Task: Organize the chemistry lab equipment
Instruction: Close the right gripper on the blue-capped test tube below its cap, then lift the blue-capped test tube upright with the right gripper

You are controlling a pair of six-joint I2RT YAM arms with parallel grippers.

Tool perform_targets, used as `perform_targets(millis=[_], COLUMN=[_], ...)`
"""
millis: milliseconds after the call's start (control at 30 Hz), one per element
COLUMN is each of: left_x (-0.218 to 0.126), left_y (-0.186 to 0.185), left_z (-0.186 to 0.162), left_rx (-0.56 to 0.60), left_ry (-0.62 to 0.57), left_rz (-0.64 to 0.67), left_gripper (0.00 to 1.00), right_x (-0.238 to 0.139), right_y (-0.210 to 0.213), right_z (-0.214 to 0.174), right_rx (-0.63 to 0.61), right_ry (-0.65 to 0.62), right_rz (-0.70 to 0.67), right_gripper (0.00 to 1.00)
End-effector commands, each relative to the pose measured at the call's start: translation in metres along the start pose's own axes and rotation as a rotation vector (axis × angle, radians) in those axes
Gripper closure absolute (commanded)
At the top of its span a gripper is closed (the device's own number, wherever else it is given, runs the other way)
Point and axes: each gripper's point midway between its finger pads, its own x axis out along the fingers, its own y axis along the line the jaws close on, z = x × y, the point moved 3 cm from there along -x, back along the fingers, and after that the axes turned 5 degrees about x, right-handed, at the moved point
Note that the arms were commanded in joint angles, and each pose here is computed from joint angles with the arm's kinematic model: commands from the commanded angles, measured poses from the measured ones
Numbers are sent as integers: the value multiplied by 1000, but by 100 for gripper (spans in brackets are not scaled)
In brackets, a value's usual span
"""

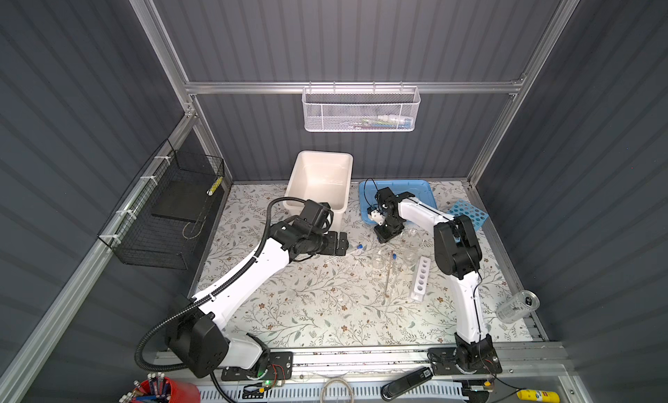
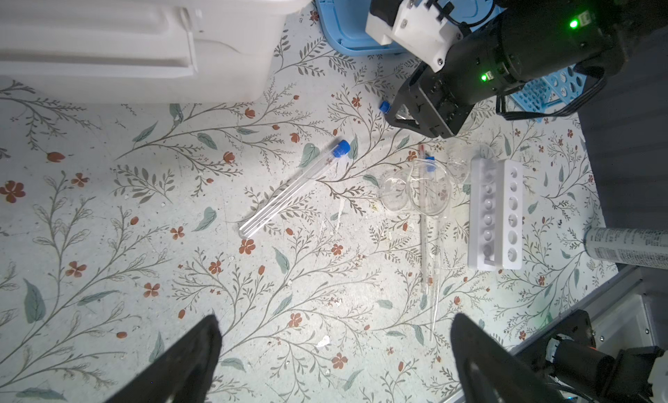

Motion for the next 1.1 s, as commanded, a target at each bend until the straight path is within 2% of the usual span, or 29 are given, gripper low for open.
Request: perform_targets(millis=[0, 233, 467, 1067], left_x=[-10, -11, -10, -6], left_y=[0, 0, 1, 0], left_z=[5, 5, 3, 3], left_rx=[-7, -5, -7, -10], left_ry=[-20, -23, -18, -13], left_rz=[-5, -5, -1, -6], left_gripper=[0, 1, 0, 0], right_x=[12, 15, 13, 15], right_y=[5, 5, 0, -8], right_z=[-1, -3, -23, -57], right_rx=[-6, -3, 19, 70], right_ry=[32, 39, 75, 110], right_rz=[4, 5, -31, -25], right_gripper=[59, 60, 60, 60])
